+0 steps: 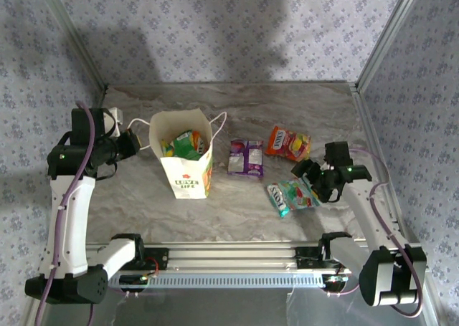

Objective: Place the snacks into the paper bag

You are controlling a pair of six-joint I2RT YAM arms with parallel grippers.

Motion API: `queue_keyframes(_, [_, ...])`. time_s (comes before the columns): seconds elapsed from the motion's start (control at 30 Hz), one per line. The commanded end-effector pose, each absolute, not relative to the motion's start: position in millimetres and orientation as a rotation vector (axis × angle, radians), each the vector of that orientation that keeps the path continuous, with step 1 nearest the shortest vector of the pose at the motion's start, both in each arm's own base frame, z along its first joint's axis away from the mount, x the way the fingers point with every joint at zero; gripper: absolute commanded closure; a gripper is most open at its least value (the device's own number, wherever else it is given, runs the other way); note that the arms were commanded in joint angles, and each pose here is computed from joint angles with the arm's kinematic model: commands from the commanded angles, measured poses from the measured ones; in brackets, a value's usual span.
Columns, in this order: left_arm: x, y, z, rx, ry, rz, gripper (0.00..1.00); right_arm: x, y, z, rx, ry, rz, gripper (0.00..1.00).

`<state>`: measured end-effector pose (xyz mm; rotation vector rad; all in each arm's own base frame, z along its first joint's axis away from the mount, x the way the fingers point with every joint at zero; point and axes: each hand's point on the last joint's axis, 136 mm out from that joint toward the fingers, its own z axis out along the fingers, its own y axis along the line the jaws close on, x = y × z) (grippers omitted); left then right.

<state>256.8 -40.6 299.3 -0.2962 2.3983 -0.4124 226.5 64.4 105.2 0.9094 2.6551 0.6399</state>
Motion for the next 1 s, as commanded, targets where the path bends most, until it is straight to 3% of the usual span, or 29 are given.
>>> queue_keyframes(0.0, [262,-43,308,-0.28,2.363,-0.439,0.92,214,60,96,1.005,2.653,0.631,0.08])
queue_keyframes(0.97, [269,-43,303,-0.289,2.383,-0.434,0.9,175,54,72,1.215,2.682,0.556,0.03])
